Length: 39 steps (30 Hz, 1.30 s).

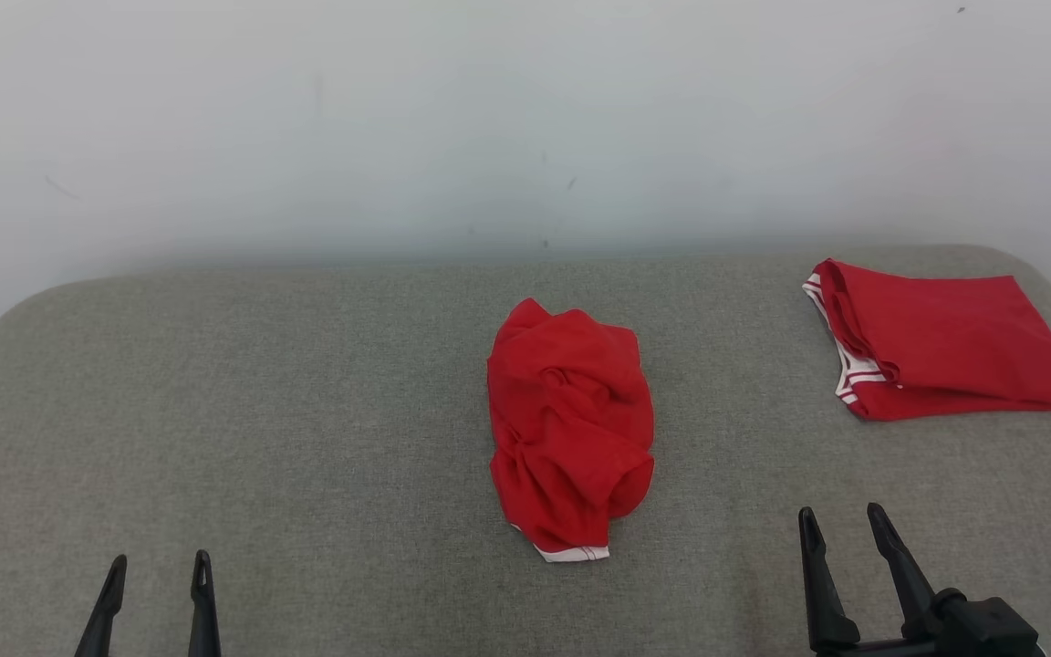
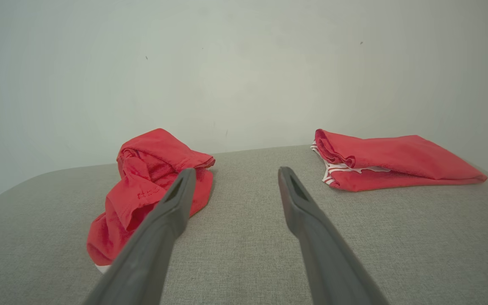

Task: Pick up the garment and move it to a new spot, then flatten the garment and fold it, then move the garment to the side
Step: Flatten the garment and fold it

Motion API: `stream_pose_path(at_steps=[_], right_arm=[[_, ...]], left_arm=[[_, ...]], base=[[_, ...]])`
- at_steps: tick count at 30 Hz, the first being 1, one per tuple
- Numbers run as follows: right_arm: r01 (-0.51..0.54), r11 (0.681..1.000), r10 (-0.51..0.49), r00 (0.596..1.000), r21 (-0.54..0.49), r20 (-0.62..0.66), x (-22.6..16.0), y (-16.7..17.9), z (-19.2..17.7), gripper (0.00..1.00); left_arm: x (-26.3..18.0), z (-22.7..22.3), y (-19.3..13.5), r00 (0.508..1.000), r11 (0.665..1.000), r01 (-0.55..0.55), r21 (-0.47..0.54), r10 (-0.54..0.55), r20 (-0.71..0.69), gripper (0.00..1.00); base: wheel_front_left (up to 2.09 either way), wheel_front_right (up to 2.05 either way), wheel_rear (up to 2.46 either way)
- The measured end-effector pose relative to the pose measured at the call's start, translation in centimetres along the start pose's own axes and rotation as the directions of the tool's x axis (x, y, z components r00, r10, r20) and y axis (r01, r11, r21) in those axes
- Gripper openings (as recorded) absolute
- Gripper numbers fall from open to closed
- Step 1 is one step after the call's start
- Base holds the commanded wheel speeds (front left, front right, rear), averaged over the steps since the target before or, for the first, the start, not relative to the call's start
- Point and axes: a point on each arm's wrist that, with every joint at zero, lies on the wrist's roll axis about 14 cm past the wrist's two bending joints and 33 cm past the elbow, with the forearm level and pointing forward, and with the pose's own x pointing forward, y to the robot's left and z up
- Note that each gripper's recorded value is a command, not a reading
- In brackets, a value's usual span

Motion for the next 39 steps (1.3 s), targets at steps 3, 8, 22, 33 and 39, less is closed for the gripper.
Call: stream_pose_path(at_steps=[3,8,22,33,39], right_arm=[[-0.003,1.000,0.003,1.000,0.000,-0.002,0.0,0.1,-0.1,1.00],[-0.027,1.000,0.027,1.000,0.002,-0.015,0.3,0.8,-0.5,1.00],[-0.247,0.969,0.246,0.963,0.009,-0.109,4.1,7.4,-3.2,1.00],[-0.326,0.944,0.322,0.892,0.042,-0.318,5.3,10.1,-9.9,1.00],[-0.352,0.935,0.338,0.836,0.051,-0.433,5.7,10.9,-13.4,1.00]], left_arm=[[-0.1,0.0,0.1,1.000,1.000,-0.004,0.004,0.004,0.000,1.00],[-0.4,-0.2,0.3,1.000,1.000,-0.010,0.002,0.010,-0.005,1.00],[-1.5,-0.5,1.2,0.999,0.999,-0.048,0.002,0.049,-0.019,1.00],[-0.8,-0.7,1.6,0.997,0.998,-0.068,-0.005,0.068,-0.028,1.00],[-0.6,-1.0,2.1,0.995,0.996,-0.089,0.000,0.089,-0.041,1.00]], base=[[0.00,0.00,0.00],[0.00,0.00,0.00],[0.00,0.00,0.00],[0.00,0.00,0.00],[0.00,0.00,0.00]])
